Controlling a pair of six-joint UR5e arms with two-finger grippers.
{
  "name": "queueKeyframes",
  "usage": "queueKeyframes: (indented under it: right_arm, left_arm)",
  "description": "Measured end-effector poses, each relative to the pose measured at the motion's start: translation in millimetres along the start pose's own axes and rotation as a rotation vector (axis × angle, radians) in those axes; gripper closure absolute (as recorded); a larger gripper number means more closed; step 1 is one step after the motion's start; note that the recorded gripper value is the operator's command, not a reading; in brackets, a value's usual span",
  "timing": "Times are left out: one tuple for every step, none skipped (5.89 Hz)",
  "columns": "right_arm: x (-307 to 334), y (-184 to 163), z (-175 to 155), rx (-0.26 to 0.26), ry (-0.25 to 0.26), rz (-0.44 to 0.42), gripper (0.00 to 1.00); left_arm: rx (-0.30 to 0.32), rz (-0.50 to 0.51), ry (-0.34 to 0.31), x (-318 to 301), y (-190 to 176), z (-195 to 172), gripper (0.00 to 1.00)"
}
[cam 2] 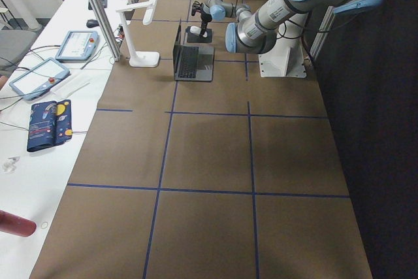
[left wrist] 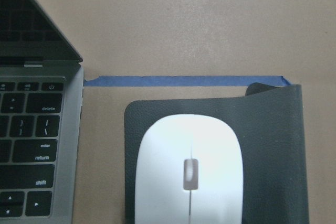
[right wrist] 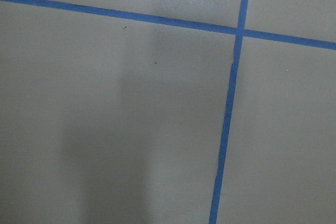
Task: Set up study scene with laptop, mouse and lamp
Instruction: 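Carry the white mouse with the left gripper onto the mouse pad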
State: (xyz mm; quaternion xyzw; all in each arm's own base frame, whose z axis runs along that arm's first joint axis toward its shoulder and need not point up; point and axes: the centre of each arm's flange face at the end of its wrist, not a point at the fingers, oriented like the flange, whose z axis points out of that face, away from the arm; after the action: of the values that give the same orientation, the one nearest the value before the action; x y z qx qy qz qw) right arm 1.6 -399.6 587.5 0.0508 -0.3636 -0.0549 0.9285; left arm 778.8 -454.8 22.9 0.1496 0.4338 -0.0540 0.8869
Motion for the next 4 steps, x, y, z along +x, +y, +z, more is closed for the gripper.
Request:
queueKeyframes:
  right_arm:
    - [0,-1,0,0.001,0.001,-0.001,0.0]
    - [-1,-2,-1,0.003,0.002,-0.002,0.0]
    - [-1,-3,-1,0.004,0.003,-0.003,0.0]
    - [-2,-4,-2,0.005,0.003,-0.005,0.0]
  left_arm:
    - [0.001,-0.002,0.005,1,0,0,0.0]
    - [0.001,-0.007,0.007,1,0,0,0.0]
    - [0.002,-0.011,0.009,1,-4,-1,0.0]
    - [0.006,-0.019,0.019,1,-10,-7,0.0]
